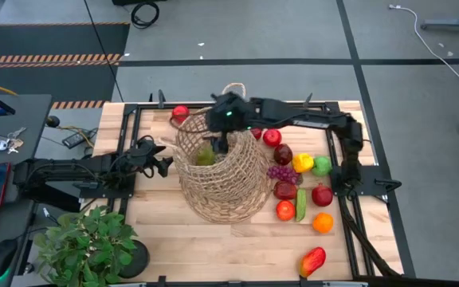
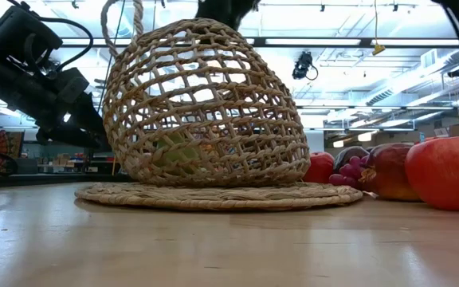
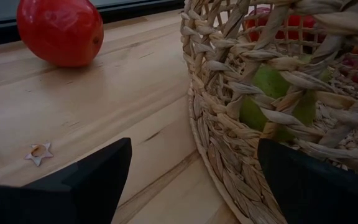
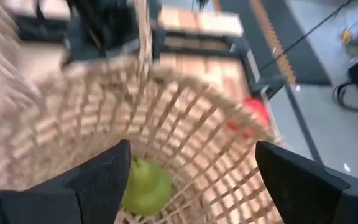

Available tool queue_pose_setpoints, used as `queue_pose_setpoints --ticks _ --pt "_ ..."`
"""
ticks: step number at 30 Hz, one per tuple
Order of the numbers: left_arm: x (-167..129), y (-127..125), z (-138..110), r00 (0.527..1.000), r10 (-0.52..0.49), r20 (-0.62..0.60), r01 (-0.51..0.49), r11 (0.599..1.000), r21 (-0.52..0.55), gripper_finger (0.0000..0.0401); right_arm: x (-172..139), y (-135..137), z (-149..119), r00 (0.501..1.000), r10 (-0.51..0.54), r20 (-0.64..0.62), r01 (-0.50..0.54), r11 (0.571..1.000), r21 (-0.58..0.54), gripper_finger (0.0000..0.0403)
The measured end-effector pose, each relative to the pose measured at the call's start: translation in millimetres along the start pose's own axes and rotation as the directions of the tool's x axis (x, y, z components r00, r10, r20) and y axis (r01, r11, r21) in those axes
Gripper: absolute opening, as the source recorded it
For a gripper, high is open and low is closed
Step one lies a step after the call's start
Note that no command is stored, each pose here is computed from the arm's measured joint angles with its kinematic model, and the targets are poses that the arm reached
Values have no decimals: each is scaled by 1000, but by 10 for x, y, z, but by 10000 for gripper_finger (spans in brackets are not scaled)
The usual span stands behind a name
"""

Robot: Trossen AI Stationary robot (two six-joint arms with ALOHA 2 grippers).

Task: Build produce basket
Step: Put the middle red apple into the basket

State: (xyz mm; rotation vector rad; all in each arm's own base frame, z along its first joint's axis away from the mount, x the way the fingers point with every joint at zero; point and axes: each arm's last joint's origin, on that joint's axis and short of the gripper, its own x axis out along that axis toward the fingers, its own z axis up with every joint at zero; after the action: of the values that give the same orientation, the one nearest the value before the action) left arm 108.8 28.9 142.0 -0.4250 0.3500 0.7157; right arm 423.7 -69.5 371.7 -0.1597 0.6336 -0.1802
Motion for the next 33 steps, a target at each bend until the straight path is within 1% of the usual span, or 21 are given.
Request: queue_pose_setpoints --ticks 4,8,11,14,16,19,21,27,30,33 --pt "0 0 0 1000 0 0 0 1000 0 357 -438 -84 145 995 -23 99 22 1000 14 348" --pt "0 0 0 1000 0 0 0 1000 0 357 -826 -131 200 989 -33 144 29 999 24 348" --pt "0 0 0 1000 0 0 0 1000 0 357 -1073 -123 183 991 -24 132 19 999 33 348" --pt "0 0 0 1000 0 0 0 1000 0 357 -1219 -89 93 997 -10 81 5 998 64 348" --pt "0 0 0 1000 0 0 0 1000 0 357 -1263 -37 -13 999 -25 35 22 996 88 348" --pt "0 0 0 1000 0 0 0 1000 0 357 -1283 86 -232 996 -90 -28 92 992 85 348" --pt "0 0 0 1000 0 0 0 1000 0 357 -1316 174 -395 992 -120 -44 124 989 83 348" --pt "0 0 0 1000 0 0 0 1000 0 357 -1400 355 -936 989 -147 2 144 976 163 348" --pt "0 0 0 1000 0 0 0 1000 0 357 -1402 381 -1248 985 -175 -6 172 961 218 348" --pt "0 0 0 1000 1 0 -1 1000 0 357 -1382 385 -1577 974 -224 -35 225 937 267 348"
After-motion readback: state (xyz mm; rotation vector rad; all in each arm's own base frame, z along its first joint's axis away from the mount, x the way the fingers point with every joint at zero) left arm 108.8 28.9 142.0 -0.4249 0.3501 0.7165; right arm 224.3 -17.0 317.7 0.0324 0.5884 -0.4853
